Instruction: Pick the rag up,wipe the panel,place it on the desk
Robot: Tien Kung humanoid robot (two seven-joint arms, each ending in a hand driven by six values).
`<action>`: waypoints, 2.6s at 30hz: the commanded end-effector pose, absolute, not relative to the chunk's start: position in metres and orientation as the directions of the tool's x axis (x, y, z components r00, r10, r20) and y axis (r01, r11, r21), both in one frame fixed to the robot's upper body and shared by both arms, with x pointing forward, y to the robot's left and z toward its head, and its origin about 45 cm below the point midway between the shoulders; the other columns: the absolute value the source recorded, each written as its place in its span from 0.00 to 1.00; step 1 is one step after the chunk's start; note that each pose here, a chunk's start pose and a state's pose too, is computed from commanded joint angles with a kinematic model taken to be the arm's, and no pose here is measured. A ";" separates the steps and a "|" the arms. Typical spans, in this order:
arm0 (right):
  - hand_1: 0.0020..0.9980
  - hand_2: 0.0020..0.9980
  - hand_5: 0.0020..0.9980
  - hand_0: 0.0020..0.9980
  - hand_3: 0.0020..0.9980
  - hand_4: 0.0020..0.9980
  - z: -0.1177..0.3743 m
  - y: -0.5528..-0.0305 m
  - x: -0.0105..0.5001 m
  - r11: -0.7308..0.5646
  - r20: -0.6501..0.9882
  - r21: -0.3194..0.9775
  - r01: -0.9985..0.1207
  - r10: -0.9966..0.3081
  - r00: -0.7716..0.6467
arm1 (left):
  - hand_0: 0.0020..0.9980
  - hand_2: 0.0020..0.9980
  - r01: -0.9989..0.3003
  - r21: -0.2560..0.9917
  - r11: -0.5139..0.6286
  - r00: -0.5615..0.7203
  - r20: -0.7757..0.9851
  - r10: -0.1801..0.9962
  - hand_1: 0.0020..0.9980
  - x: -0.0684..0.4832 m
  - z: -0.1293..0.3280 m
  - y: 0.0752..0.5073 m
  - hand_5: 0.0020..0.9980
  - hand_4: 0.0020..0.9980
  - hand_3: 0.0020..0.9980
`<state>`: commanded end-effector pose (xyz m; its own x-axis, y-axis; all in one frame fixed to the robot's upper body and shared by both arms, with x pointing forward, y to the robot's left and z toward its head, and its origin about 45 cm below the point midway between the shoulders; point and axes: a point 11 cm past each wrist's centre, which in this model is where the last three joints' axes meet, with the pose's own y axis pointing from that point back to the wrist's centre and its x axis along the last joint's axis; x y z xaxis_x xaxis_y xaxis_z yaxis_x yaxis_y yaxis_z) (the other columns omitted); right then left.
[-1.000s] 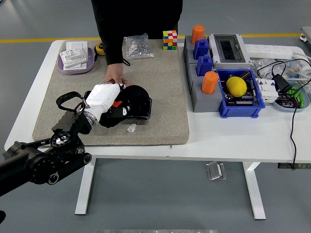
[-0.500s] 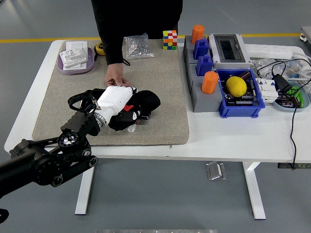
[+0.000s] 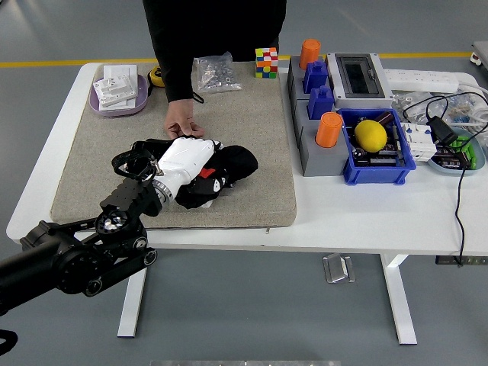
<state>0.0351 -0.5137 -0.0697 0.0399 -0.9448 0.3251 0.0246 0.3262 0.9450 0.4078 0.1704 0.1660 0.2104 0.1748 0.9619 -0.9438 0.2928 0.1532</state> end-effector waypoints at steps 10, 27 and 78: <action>0.73 0.73 0.57 0.77 0.60 0.91 -0.071 -0.512 0.034 0.324 0.323 0.946 0.028 -0.946 0.032 | 0.22 0.46 -0.965 0.148 0.217 0.179 0.975 0.132 0.13 0.416 0.164 0.201 0.00 0.44 0.41; 0.73 0.73 0.57 0.77 0.60 0.91 -0.072 -0.511 0.031 0.321 0.321 0.946 0.032 -0.947 0.022 | 0.22 0.46 -0.990 0.122 0.072 0.127 0.990 0.066 0.13 0.427 0.168 0.265 0.00 0.44 0.41; 0.73 0.73 0.57 0.77 0.60 0.90 -0.069 -0.514 0.034 0.324 0.324 0.945 0.029 -0.946 0.018 | 0.22 0.46 -0.984 0.118 0.133 0.131 0.987 0.097 0.13 0.423 0.173 0.233 0.00 0.45 0.41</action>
